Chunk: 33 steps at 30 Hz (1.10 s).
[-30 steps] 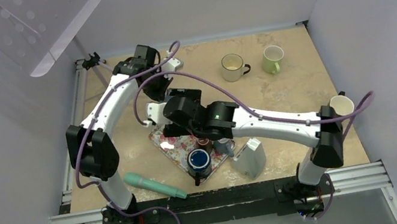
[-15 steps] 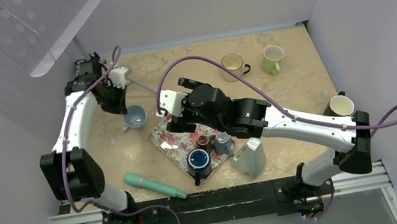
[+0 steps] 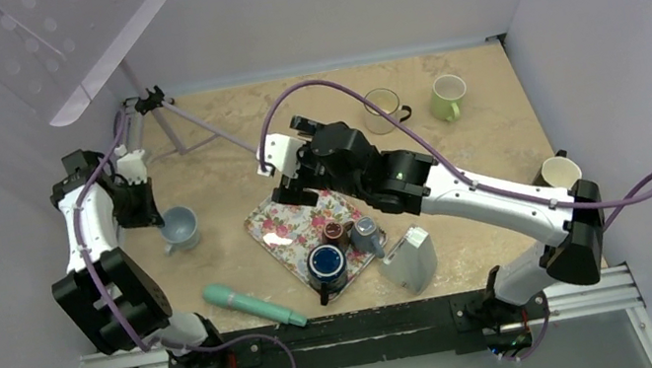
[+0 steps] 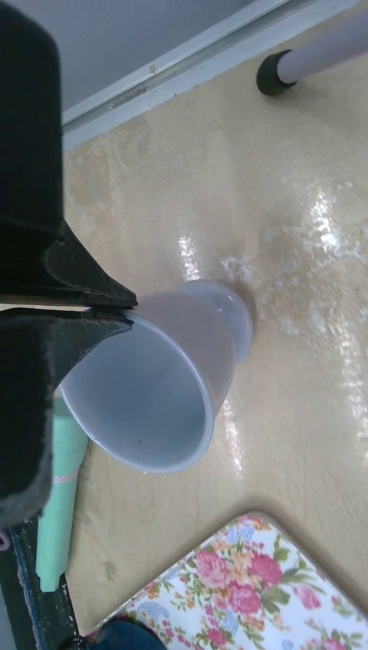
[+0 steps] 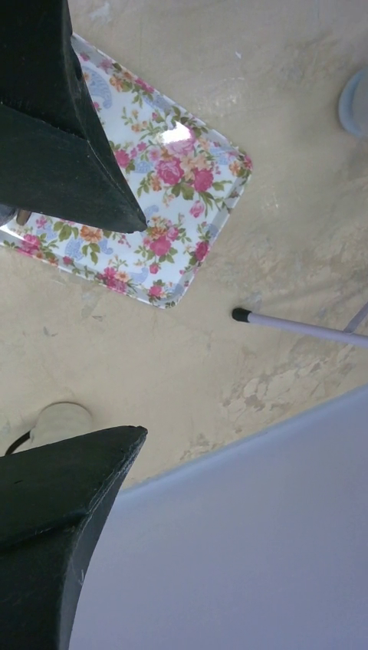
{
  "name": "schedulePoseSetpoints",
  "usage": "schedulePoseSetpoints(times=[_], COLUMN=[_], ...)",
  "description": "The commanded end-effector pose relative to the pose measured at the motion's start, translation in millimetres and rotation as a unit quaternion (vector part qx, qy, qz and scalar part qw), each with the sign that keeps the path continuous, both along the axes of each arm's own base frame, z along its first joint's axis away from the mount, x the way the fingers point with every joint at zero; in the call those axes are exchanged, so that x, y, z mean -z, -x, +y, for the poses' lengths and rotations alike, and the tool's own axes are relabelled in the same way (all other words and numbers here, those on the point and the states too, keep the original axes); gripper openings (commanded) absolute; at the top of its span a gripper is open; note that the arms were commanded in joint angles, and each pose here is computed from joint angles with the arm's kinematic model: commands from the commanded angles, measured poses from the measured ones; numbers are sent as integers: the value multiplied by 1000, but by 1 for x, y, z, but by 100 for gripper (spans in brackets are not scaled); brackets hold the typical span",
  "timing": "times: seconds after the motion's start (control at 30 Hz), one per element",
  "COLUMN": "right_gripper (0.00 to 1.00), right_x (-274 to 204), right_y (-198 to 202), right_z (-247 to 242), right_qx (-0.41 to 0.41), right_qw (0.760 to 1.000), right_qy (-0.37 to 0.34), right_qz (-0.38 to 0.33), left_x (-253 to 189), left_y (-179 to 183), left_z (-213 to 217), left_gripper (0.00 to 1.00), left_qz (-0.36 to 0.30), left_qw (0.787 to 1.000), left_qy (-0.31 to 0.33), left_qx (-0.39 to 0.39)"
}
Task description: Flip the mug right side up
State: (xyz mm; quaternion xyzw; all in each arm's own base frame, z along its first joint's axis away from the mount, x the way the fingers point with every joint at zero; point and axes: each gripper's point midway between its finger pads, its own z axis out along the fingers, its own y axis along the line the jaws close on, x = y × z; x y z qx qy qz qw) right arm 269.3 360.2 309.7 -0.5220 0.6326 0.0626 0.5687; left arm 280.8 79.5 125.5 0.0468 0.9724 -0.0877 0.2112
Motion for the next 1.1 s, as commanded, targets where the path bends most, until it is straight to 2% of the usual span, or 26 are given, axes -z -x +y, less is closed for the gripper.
schedulePoseSetpoints(times=[0.0, 0.07, 0.1, 0.2, 0.3, 0.4, 0.53, 0.7, 0.8, 0.9, 1.0, 1.07], right_gripper=[99, 99, 99, 98, 98, 98, 97, 95, 95, 95, 95, 95], right_x=[-11, -3, 3, 27, 42, 52, 67, 72, 65, 64, 60, 49], right_y=[-12, -12, -10, -1, 9, 14, 8, -20, -41, -55, -72, -80], right_z=[5, 3, 4, 4, -1, -10, -28, -67, -98, -130, -167, -190], right_qx=[-5, -8, -12, -19, -21, -1, 47, 157, 224, 270, 315, 336], right_qw=[1000, 999, 999, 995, 991, 986, 975, 946, 924, 908, 894, 884], right_qy=[-29, -21, -12, 27, 34, 32, 22, -58, -116, -136, -153, -178], right_qz=[4, 29, 45, 96, 128, 161, 216, 279, 288, 291, 281, 271], left_x=[6, 13, 14, 14, 11, -7, -40, -80, -102, -118, -124, -120], left_y=[-7, -8, -9, -11, -12, -15, -19, -14, 1, 17, 39, 54], left_z=[11, 12, 14, 15, 20, 14, -7, -66, -125, -175, -225, -255], left_gripper=[0, 0, 5, 33, 48, 59, 63, 64, 63, 63, 63, 63], left_qz=[-12, -4, -6, -12, -15, -42, -83, -106, -112, -105, -86, -75], left_qw=[1000, 1000, 1000, 1000, 999, 998, 993, 980, 955, 924, 873, 828], left_qy=[21, 22, 20, 14, -1, 4, 18, 52, 96, 115, 99, 77], left_qx=[15, 21, 21, 25, 29, 46, 81, 163, 256, 349, 469, 550])
